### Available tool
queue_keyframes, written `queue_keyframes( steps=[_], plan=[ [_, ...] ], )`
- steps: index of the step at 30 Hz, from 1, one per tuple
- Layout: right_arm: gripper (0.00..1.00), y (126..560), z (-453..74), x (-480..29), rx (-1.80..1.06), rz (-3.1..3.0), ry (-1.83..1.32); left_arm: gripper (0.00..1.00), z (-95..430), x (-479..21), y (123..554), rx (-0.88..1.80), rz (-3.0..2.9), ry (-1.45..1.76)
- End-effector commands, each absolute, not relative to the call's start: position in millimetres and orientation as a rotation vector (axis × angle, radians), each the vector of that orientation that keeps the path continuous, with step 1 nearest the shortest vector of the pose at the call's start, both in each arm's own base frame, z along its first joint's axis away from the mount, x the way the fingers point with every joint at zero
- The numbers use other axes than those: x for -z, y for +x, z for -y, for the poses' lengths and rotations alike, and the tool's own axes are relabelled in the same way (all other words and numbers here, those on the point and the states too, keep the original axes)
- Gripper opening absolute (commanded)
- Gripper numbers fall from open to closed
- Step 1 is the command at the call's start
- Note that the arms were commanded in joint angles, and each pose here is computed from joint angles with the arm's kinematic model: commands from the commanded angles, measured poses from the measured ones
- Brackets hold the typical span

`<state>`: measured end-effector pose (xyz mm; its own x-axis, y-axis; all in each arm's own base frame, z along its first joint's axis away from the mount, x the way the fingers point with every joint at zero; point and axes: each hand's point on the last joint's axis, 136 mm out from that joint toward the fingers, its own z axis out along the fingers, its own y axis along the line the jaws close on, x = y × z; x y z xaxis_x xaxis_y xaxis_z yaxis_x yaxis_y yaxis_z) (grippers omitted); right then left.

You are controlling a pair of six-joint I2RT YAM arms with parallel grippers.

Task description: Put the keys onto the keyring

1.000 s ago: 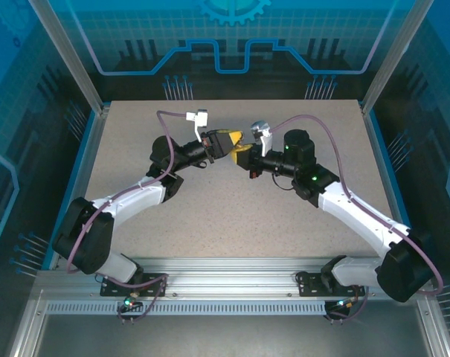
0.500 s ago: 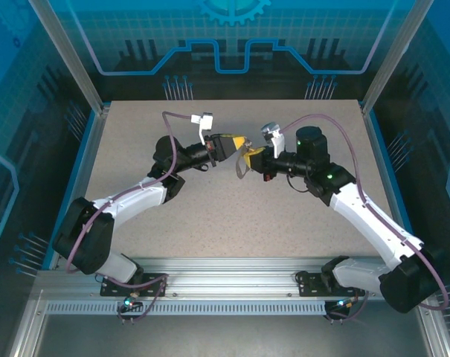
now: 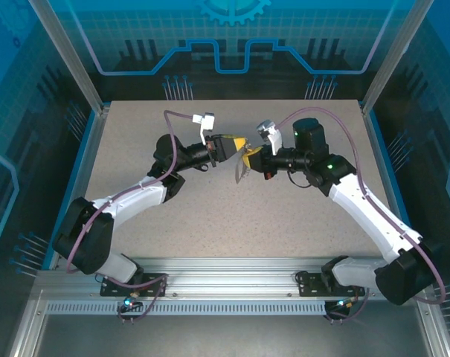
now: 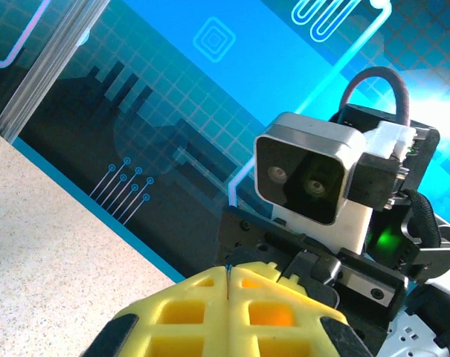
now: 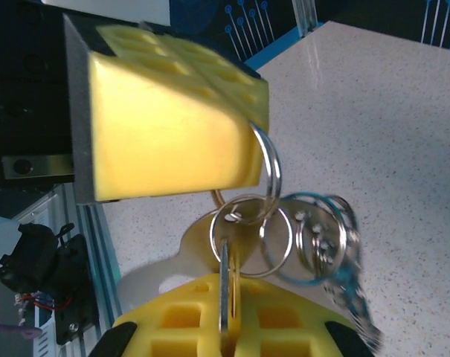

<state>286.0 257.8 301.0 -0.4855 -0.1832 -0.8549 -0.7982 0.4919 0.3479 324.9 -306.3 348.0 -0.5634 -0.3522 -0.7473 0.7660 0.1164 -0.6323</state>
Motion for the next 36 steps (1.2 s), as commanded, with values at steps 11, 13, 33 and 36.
queue_keyframes(
  steps=[11,13,33,36],
  plan=[
    [0.00,288,-251,-313,-0.974,-1.938,-0.831,0.00,309,-363,319,1.569,-1.450,0.502],
    [0.00,288,-248,-316,-0.969,-1.937,-0.826,0.00,309,-363,318,1.560,-1.453,0.506],
    [0.00,286,-248,-320,-0.999,-1.940,-0.868,0.00,310,-366,317,1.549,-1.455,0.531],
    [0.00,288,-251,-318,-1.004,-1.944,-0.873,0.00,310,-368,317,1.549,-1.448,0.534]
  ],
)
